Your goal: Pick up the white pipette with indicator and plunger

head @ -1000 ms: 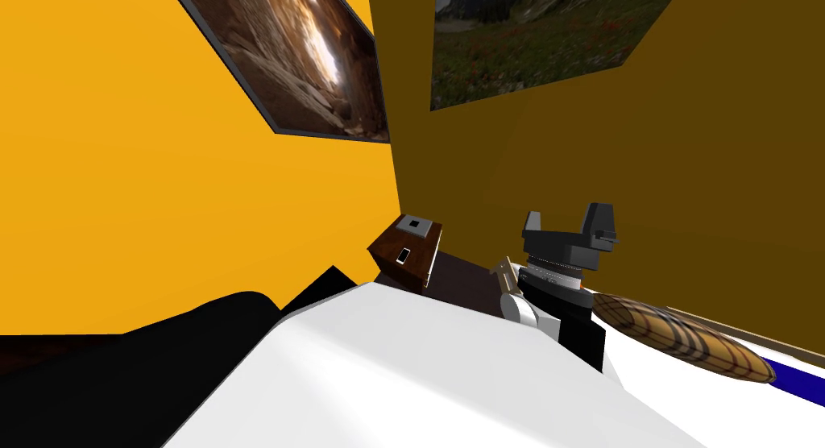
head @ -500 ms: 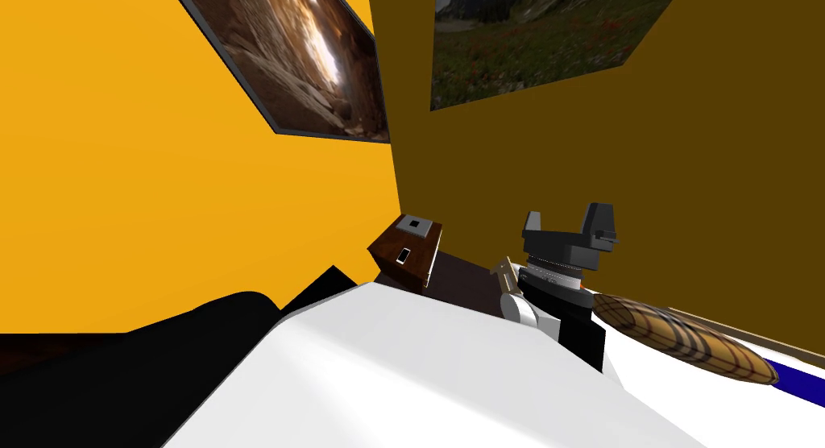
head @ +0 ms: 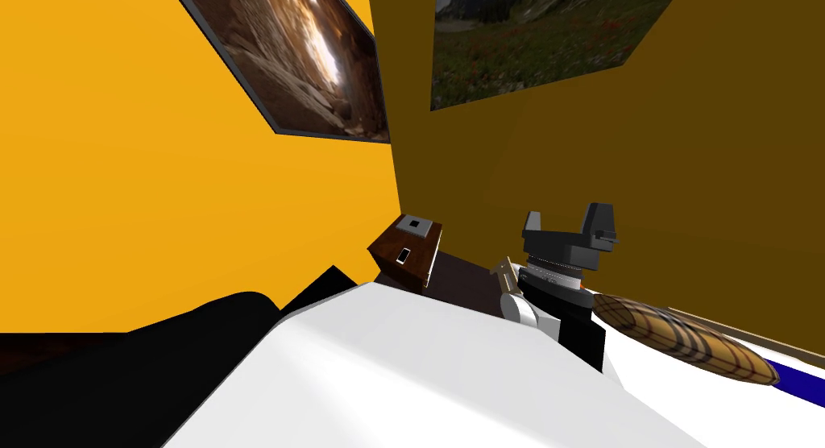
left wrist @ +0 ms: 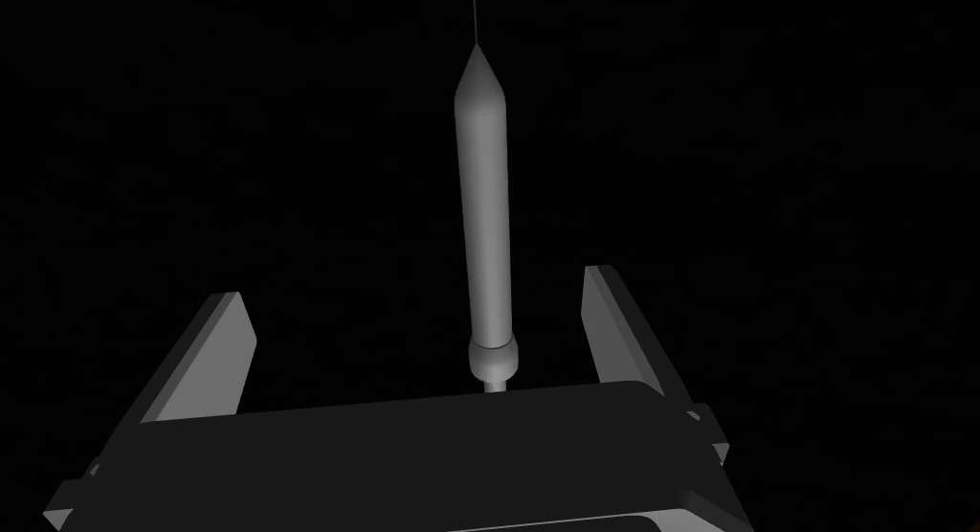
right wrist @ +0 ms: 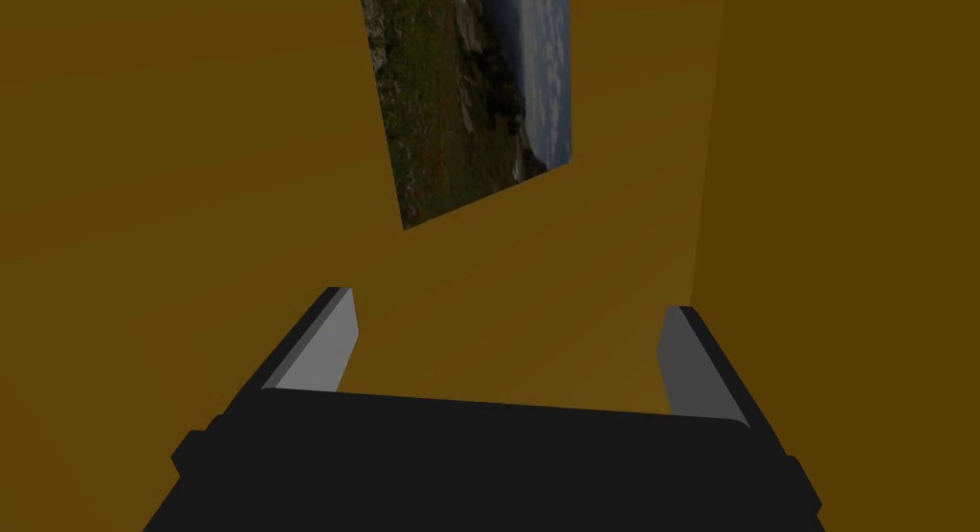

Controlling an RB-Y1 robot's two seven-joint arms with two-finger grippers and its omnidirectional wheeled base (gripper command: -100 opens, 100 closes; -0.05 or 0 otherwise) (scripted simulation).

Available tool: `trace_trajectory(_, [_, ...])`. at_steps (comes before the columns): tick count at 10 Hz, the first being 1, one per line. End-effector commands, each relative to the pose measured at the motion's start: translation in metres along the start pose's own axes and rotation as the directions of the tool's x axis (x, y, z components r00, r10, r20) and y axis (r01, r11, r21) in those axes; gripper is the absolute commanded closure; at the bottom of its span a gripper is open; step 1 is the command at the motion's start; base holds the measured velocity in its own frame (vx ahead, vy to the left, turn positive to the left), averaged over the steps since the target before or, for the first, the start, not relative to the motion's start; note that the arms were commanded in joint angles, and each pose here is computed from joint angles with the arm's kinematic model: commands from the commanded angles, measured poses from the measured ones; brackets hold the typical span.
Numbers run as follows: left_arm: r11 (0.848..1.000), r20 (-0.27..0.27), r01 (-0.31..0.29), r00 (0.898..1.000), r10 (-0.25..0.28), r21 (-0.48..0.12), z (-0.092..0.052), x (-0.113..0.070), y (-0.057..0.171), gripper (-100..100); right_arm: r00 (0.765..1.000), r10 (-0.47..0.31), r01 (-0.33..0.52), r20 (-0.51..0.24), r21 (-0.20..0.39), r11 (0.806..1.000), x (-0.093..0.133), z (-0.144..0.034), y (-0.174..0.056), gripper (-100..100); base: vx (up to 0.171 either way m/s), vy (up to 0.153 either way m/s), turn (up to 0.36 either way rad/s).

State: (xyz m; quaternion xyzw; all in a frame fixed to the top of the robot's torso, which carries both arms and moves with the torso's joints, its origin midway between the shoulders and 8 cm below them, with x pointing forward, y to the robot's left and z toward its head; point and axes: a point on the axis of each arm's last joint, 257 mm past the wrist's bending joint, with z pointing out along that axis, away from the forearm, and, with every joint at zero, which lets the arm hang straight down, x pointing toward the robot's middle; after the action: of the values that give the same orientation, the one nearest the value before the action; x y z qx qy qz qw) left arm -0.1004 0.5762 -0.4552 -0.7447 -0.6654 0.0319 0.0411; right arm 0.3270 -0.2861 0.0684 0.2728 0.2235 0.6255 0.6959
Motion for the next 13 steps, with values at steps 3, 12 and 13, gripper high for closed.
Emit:
trace_trajectory(3, [1.000, -0.009, 0.001, 1.000, -0.001, -0.011, -0.001, 0.005, 0.005, -100, 1.000, 0.000, 0.000, 0.000, 0.000, 1.000, 0.000, 0.000, 0.000, 0, 0.000, -0.002, 0.005])
trace_trajectory(12, [0.999, -0.030, 0.020, 0.999, -0.021, -0.040, 0.005, 0.009, 0.012, -100, 1.000, 0.000, 0.000, 0.000, 0.000, 1.000, 0.000, 0.000, 0.000, 0, -0.004, -0.010, -0.012])
trace_trajectory(13, [0.999, -0.032, 0.021, 0.999, -0.022, -0.043, 0.006, 0.009, 0.013, 0, 1.000, 0.000, 0.000, 0.000, 0.000, 1.000, 0.000, 0.000, 0.000, 0, 0.000, 0.000, 0.000])
